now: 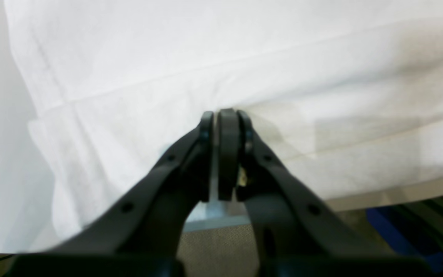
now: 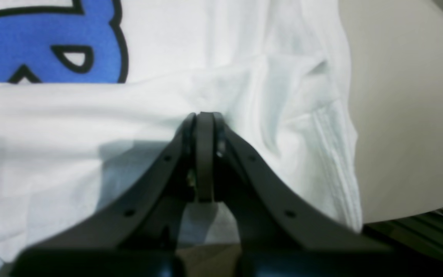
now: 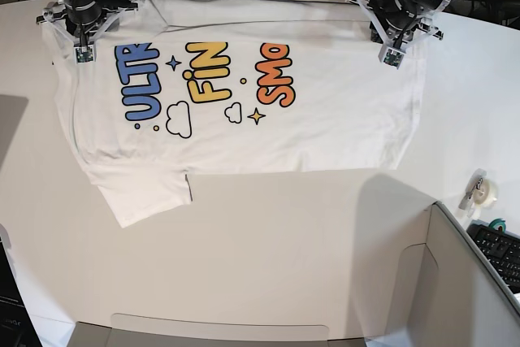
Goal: Layout the t-shirt on the table in an organized manner, then fold the t-shirt properly
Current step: 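Pull the folded edge with both grippers away from the hem to straighten, then release and move both grippers to the opposite edge of the shirt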
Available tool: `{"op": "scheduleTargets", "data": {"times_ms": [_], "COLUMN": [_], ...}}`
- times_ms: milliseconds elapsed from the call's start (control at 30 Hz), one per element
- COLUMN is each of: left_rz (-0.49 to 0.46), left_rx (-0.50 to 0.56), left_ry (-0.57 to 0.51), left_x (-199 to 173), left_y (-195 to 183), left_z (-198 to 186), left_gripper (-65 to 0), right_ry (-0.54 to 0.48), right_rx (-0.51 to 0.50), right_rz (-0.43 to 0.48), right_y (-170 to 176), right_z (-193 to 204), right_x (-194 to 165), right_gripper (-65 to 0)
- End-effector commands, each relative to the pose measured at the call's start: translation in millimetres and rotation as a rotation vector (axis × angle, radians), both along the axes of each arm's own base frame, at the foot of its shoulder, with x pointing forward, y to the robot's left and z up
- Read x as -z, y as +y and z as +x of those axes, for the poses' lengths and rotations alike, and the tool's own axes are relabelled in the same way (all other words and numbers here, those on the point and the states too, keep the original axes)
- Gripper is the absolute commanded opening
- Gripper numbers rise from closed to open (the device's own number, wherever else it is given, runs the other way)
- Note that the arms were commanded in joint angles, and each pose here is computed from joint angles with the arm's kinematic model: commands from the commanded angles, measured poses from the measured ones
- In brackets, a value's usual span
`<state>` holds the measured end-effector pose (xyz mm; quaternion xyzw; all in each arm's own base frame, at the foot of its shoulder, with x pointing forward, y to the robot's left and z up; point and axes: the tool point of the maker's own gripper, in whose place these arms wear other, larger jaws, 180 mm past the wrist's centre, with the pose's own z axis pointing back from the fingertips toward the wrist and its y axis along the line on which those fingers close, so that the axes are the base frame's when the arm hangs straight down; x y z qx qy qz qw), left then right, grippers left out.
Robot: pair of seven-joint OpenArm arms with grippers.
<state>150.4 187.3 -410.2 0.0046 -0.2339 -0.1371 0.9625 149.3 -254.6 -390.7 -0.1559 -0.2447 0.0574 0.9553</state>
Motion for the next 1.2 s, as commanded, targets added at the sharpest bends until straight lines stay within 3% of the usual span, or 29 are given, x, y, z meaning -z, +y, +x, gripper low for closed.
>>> {"op": "scheduleTargets", "data": {"times_ms": [0,333,500,900,1167], "left_rz": [0.013,0.008,0.008,0.035,0.044], "left_rx": [0.005,0.022,0.022,-0.039,-0.039], "left_ry": [0.027,-0.027,-0.045,-0.112,-0.197], "left_x": [1,-16,-19,-33,-52], "left_y": [3,-4,-4,16,19], "left_z": [-6,5,12,35,63], "left_gripper": [-62.6,-47.2,-47.2,-47.2,-47.2], "right_ry": [0.015,-0.019,-0.025,-0.086,-0.201], "right_rx": [0.008,0.002,0.0,-0.002,0.012], "right_rz": [-0.013,-0.021,-0.022,-0.022,0.0], "right_y": [-4,-3,-3,-2,4], "right_z": [-4,5,6,25,65], "right_x": [-2,-12,-13,-25,-45], "right_gripper": [-65.0,-64.3,-52.2,-52.0,-52.0]}}
